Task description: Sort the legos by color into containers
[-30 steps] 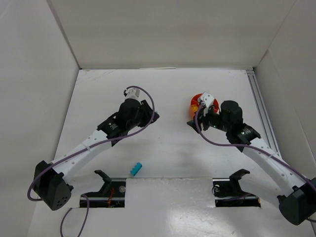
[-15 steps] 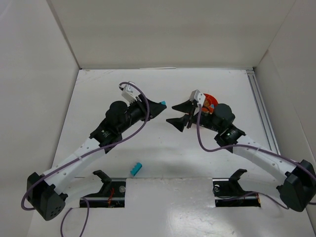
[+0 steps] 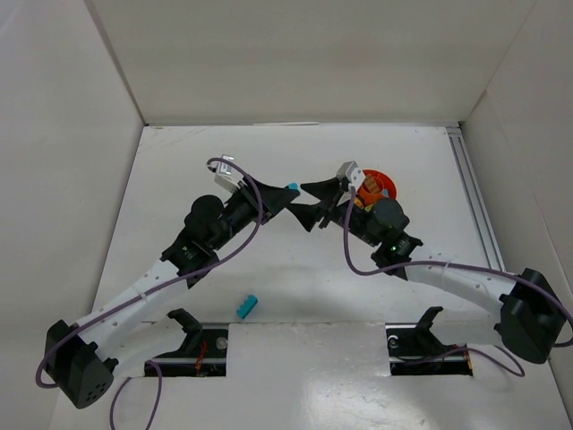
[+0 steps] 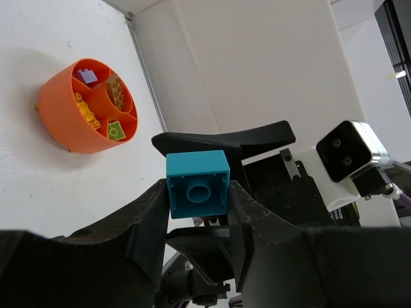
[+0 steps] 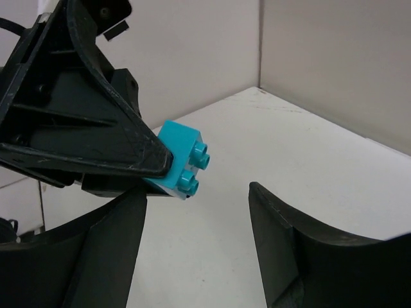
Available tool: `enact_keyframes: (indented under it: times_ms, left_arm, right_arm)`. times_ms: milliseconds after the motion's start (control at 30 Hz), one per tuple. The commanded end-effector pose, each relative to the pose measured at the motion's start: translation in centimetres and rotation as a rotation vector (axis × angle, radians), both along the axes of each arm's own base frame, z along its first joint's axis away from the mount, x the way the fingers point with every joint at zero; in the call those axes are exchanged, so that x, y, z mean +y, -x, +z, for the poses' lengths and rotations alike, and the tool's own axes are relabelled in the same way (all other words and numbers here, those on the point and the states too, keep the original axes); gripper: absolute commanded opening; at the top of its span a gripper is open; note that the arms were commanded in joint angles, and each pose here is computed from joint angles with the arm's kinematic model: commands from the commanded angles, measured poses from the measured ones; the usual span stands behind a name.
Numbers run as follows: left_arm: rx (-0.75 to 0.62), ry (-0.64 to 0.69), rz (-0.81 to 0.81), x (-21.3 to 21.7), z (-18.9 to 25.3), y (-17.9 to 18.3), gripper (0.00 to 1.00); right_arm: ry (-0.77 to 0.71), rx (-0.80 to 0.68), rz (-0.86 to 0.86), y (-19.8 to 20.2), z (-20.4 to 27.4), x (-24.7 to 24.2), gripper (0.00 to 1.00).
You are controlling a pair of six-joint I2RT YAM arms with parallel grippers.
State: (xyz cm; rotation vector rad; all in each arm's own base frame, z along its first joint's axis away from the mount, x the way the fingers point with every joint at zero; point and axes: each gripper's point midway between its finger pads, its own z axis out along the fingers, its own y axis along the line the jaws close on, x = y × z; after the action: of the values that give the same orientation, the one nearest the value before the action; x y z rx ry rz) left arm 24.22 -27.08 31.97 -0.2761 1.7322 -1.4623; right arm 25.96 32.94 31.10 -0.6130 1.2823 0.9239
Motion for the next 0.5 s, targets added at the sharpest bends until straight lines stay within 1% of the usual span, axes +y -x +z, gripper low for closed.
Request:
enact_keyframes:
  times_ms: [0,33,67,133,167,200,367,433,467]
  left_arm:
    - [-0.061,0.092,0.001,0.4,2.9,0.6,0.15]
    - [-0.061,0.092,0.001,0.4,2.9,0.6,0.15]
    - [-0.061,0.092,0.001,0.4,2.9,0.6,0.15]
    - [-0.046,0.092,0.001,0.4,2.4,0.6,0.15]
    - [-0.046,0.092,0.001,0.4,2.4,0.6,0.15]
    - [-0.037,0.086,0.012,0.5,2.1,0.4,0.15]
    - [-0.035,0.086,0.035,0.8,2.2,0.2,0.15]
    - [-0.025,0.078,0.049,0.9,1.8,0.0,0.15]
    - [-0.032,0.086,0.059,1.2,2.2,0.0,0.15]
  right_arm:
    - [-0.15,-0.031,-0.144,-1.8,3.9,-0.8,0.69]
    - [-0.185,-0.04,-0.156,-1.9,4.7,-1.1,0.69]
    - [-0.178,-0.034,-0.148,-2.0,4.1,-0.5,0.68]
    - [-0.2,-0.05,-0.146,-2.1,4.7,-0.3,0.68]
    - [-0.2,-0.038,-0.143,-2.3,4.2,0.0,0.68]
    - [-0.214,-0.055,-0.125,-2.1,5.3,0.2,0.68]
    - [-0.207,-0.067,-0.082,-1.8,5.4,1.0,0.68]
    - [-0.212,-0.098,-0.079,-1.3,6.6,0.6,0.68]
    - [-0.201,-0.094,-0.066,-1.1,6.3,0.8,0.68]
